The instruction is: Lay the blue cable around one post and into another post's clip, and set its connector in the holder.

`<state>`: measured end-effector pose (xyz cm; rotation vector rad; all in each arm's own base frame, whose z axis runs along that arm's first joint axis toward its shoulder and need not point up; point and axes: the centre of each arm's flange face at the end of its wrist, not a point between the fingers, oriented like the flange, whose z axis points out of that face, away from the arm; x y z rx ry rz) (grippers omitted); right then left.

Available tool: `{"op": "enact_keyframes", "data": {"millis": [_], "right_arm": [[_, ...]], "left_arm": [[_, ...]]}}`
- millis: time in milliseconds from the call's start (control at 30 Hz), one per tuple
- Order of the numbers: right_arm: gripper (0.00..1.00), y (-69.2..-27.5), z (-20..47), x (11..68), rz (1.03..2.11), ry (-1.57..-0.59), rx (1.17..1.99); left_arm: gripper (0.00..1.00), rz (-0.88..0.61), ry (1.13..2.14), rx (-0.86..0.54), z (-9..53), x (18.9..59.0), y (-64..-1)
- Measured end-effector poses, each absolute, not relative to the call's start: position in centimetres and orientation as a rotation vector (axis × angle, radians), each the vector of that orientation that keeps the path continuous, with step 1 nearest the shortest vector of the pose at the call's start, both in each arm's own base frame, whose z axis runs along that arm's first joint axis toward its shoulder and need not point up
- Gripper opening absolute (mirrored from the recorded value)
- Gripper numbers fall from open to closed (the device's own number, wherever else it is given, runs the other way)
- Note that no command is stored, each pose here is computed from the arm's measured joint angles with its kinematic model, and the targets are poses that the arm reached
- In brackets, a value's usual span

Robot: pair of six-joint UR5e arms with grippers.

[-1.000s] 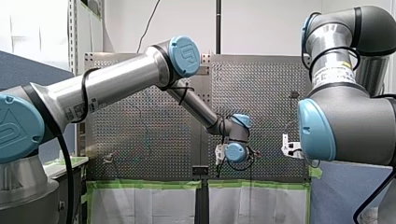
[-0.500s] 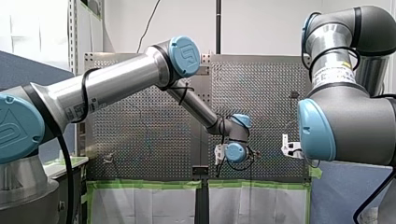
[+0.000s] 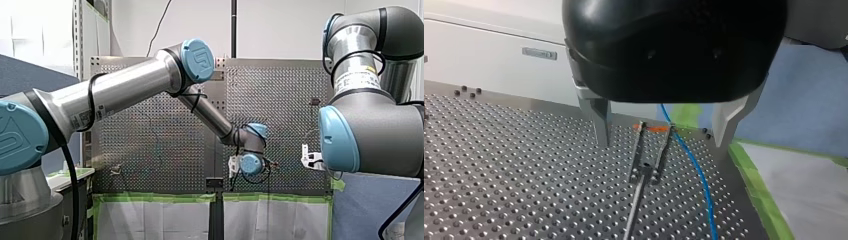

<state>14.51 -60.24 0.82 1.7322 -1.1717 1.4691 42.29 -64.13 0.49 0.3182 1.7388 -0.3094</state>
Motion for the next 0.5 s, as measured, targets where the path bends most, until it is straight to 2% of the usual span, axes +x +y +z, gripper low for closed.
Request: {"op": "enact_keyframes", "data": {"millis": [500], "right_arm": [[0.00, -58.6, 0.0, 14.3, 1.353, -1.207, 1.826]], "left_arm": [[1.00, -0.209, 1.776, 0.267, -0.3, 44.5, -61.2]]}}
